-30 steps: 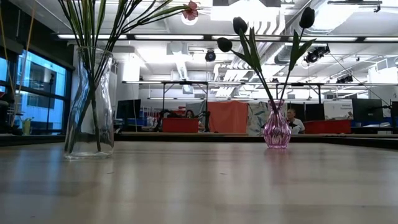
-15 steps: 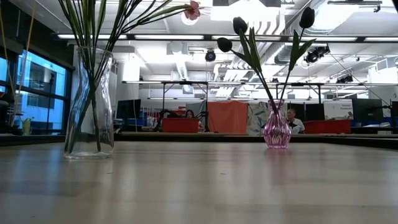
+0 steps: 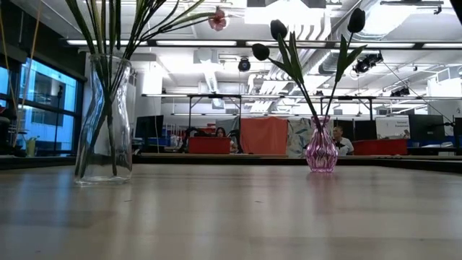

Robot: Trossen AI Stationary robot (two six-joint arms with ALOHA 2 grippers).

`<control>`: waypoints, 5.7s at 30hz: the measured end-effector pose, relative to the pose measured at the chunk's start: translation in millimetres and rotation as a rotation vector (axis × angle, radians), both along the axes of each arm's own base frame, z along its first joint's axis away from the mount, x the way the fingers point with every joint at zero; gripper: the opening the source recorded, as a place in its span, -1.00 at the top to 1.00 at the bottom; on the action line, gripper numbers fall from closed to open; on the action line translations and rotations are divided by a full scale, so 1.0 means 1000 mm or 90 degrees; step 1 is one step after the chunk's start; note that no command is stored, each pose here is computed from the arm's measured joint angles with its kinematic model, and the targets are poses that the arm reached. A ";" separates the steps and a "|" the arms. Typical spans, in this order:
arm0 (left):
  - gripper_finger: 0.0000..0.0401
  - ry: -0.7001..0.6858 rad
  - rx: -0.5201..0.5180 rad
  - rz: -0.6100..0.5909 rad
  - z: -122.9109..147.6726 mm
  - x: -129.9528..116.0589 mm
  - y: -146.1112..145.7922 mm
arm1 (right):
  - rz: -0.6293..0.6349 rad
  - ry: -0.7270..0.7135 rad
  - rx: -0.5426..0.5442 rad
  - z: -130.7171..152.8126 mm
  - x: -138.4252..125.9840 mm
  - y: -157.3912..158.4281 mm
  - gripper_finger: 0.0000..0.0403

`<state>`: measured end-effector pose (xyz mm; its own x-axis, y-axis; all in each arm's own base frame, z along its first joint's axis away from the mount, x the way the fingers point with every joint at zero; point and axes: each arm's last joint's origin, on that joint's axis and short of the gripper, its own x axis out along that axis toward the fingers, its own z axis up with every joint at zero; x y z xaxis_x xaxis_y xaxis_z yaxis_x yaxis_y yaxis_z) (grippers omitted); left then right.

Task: Sort flowers into vase by color
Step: Put the pink flowers into the transparent vase, then return to Home Position

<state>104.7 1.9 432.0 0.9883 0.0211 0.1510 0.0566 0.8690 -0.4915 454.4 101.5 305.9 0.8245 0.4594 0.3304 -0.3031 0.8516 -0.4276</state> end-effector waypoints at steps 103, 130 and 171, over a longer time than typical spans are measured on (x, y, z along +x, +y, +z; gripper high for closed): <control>0.45 0.078 0.214 0.228 -0.102 0.000 0.012 | -0.209 0.769 0.252 0.099 -0.211 -0.048 0.91; 1.00 -0.069 0.018 0.100 -0.240 -0.011 0.007 | -0.294 0.730 0.418 0.115 -0.246 -0.025 1.00; 1.00 -0.033 0.005 0.096 -0.245 -0.010 0.007 | -0.140 0.321 0.390 -0.129 -0.346 -0.105 1.00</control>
<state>94.7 8.7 186.5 0.9649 0.1666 0.2029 -0.0490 0.8736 -0.4841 108.8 -3.3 176.6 0.9909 0.1295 0.0355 -0.1343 0.9521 0.2747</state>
